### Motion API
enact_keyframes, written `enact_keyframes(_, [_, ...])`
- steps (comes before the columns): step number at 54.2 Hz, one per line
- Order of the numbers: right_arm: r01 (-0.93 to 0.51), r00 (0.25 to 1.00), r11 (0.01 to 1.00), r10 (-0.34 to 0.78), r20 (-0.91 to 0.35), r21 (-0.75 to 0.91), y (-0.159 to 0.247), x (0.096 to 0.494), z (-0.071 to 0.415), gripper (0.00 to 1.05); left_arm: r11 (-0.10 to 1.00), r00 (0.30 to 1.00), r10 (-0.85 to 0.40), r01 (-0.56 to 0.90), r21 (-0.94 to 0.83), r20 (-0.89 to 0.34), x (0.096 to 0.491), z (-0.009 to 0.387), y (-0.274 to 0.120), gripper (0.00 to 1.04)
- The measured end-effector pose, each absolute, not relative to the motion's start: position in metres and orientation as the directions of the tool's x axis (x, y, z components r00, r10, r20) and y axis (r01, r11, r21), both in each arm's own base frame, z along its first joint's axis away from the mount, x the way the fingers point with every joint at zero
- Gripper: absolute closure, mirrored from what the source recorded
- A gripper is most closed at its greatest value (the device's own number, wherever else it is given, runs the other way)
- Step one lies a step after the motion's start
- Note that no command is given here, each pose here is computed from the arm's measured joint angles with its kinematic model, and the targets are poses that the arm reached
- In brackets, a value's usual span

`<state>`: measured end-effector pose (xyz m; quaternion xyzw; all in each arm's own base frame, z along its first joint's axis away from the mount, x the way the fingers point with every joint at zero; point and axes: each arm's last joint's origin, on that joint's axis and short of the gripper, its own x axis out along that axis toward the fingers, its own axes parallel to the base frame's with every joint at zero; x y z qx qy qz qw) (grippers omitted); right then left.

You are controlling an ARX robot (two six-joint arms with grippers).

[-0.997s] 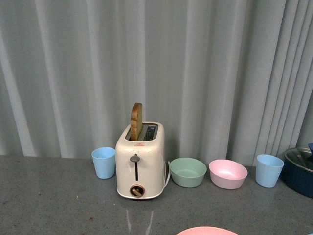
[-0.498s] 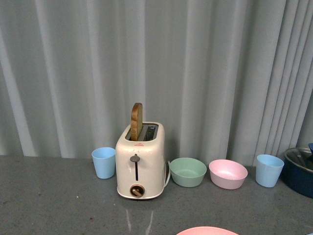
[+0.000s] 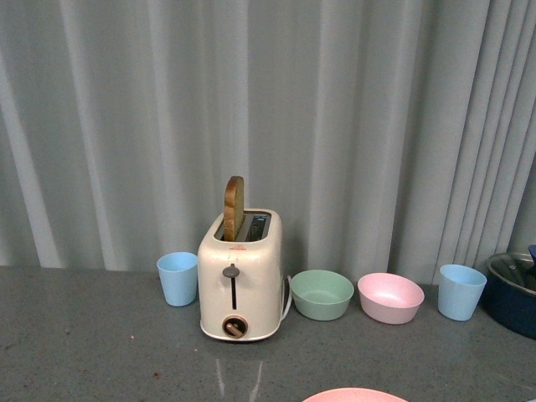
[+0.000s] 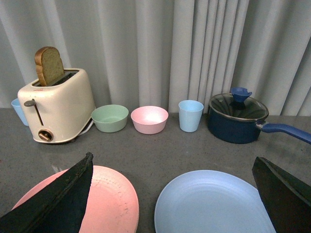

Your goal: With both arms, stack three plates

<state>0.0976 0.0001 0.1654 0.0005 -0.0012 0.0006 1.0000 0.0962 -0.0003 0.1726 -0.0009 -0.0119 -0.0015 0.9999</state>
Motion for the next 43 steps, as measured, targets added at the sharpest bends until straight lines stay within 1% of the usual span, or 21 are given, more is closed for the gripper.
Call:
enact_keyframes(1, [-0.002,1.000,1.000,0.002,0.002,0.001,0.000,0.098,0.165,0.07,1.000,1.000,-0.003,0.003,-0.001,0.024,0.096,0.173,0.000,0.97])
enact_keyframes(7, [-0.001,1.000,1.000,0.001,0.002,0.001,0.000,0.098,0.165,0.07,1.000,1.000,-0.003,0.003,-0.001,0.024,0.096,0.173,0.000,0.76])
enact_keyframes(8, [-0.001,1.000,1.000,0.001,0.002,0.001,0.000,0.098,0.165,0.07,1.000,1.000,-0.003,0.003,-0.001,0.024,0.096,0.173,0.000,0.74])
enact_keyframes(9, [-0.001,1.000,1.000,0.001,0.002,0.001,0.000,0.098,0.165,0.07,1.000,1.000,-0.003,0.003,-0.001,0.024,0.096,0.173,0.000,0.71])
enact_keyframes(11, [-0.001,1.000,1.000,0.001,0.002,0.001,0.000,0.098,0.165,0.07,1.000,1.000,-0.003,0.003,-0.001,0.024,0.096,0.173,0.000,0.60])
enact_keyframes(16, [0.005,1.000,1.000,-0.005,0.000,0.001,0.000,0.098,0.165,0.07,1.000,1.000,-0.003,0.003,-0.001,0.024,0.096,0.173,0.000,0.42])
enact_keyframes(18, [0.079,0.995,0.997,-0.079,-0.066,-0.007,0.000,0.098,0.165,0.07,1.000,1.000,-0.003,0.003,-0.001,0.024,0.096,0.173,0.000,0.35])
enact_keyframes(20, [0.221,0.966,0.974,-0.225,-0.128,-0.045,-0.004,0.102,0.168,0.07,1.000,1.000,-0.002,0.002,-0.001,0.024,0.096,0.173,0.000,0.28])
enact_keyframes(21, [0.271,0.950,0.961,-0.277,-0.142,-0.061,-0.007,0.105,0.171,0.07,1.000,1.000,-0.001,0.001,-0.001,0.024,0.096,0.173,0.000,0.26])
enact_keyframes(24, [0.334,0.927,0.939,-0.344,-0.151,-0.085,-0.015,0.116,0.181,0.07,1.000,1.000,-0.003,0.003,-0.001,0.025,0.096,0.173,0.000,0.15])
enact_keyframes(27, [0.353,0.922,0.932,-0.361,-0.140,-0.082,-0.026,0.129,0.193,0.07,1.000,1.000,-0.002,0.002,-0.001,0.025,0.096,0.173,0.000,0.07])
enact_keyframes(28, [0.355,0.922,0.931,-0.363,-0.137,-0.078,-0.031,0.136,0.198,0.07,1.000,1.000,-0.002,0.002,-0.001,0.025,0.096,0.173,0.000,0.05])
enact_keyframes(31, [0.356,0.921,0.932,-0.363,-0.141,-0.073,-0.054,0.161,0.214,0.07,1.000,1.000,-0.002,0.002,-0.001,0.025,0.096,0.173,0.000,0.08])
enact_keyframes(32, [0.355,0.920,0.932,-0.362,-0.152,-0.072,-0.062,0.169,0.216,0.07,1.000,1.000,-0.002,0.002,-0.001,0.025,0.096,0.173,0.000,0.07])
enact_keyframes(34, [0.357,0.907,0.932,-0.363,-0.213,-0.066,-0.082,0.190,0.219,0.07,1.000,1.000,-0.002,0.002,-0.001,0.025,0.096,0.173,0.000,0.07])
enact_keyframes(37, [0.389,0.855,0.918,-0.389,-0.343,-0.070,-0.117,0.221,0.208,0.07,1.000,1.000,-0.002,0.002,-0.001,0.025,0.096,0.173,0.000,0.07])
enact_keyframes(40, [0.410,0.792,0.908,-0.401,-0.459,-0.087,-0.141,0.240,0.188,0.07,1.000,1.000,-0.002,0.002,-0.001,0.025,0.096,0.173,0.000,0.07])
enact_keyframes(43, [0.425,0.726,0.898,-0.412,-0.550,-0.113,-0.163,0.254,0.170,0.07,1.000,1.000,-0.003,0.003,-0.001,0.025,0.096,0.173,0.000,0.07])
